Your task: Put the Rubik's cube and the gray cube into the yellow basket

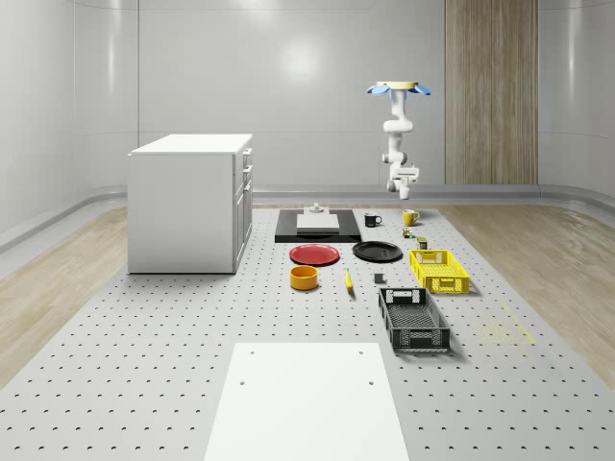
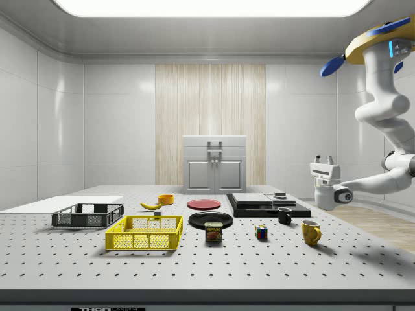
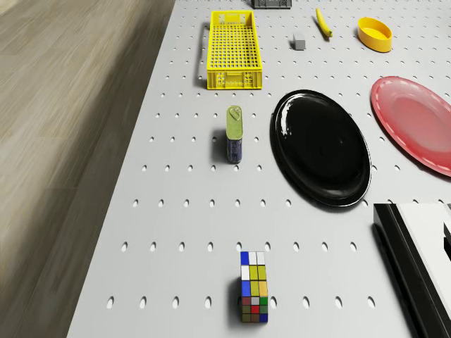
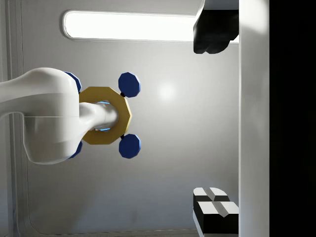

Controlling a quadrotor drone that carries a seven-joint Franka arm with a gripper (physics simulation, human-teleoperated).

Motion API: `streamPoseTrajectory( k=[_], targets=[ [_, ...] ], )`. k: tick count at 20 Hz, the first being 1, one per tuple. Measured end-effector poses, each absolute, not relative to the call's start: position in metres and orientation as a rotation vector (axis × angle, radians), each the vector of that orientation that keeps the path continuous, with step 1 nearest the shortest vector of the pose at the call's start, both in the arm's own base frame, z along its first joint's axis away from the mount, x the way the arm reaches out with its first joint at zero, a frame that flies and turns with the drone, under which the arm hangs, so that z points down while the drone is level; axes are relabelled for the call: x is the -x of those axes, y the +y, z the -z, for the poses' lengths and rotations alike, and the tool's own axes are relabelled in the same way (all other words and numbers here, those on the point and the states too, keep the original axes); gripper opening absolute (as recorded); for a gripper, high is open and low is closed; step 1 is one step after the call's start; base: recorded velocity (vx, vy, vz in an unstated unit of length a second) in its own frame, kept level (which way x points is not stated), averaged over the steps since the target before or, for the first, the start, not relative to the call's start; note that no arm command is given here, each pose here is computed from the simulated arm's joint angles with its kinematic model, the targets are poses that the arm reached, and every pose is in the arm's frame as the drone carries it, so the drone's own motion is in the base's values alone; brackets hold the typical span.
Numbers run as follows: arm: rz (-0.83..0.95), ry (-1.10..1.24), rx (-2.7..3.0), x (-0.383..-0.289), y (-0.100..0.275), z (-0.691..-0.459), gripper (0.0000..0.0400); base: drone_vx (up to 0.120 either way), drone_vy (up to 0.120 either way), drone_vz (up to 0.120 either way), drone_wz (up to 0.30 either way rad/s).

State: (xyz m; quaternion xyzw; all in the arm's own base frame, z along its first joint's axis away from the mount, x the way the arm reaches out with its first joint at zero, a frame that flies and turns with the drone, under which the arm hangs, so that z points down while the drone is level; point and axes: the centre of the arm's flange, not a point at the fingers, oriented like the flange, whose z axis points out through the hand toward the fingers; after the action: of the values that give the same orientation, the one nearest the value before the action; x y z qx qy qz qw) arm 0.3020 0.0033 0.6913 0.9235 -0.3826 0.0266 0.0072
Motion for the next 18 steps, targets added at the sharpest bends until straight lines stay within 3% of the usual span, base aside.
streamPoseTrajectory(
  k=[12, 18],
  targets=[
    [-0.214, -1.119, -2.695, -0.3012, 0.025, -0.688, 0.0400, 0.120, 0.000, 0.000, 0.000],
    [-0.405, -0.962, -2.310, -0.3014, 0.063, -0.669, 0.0400, 0.120, 0.000, 0.000, 0.000]
  ],
)
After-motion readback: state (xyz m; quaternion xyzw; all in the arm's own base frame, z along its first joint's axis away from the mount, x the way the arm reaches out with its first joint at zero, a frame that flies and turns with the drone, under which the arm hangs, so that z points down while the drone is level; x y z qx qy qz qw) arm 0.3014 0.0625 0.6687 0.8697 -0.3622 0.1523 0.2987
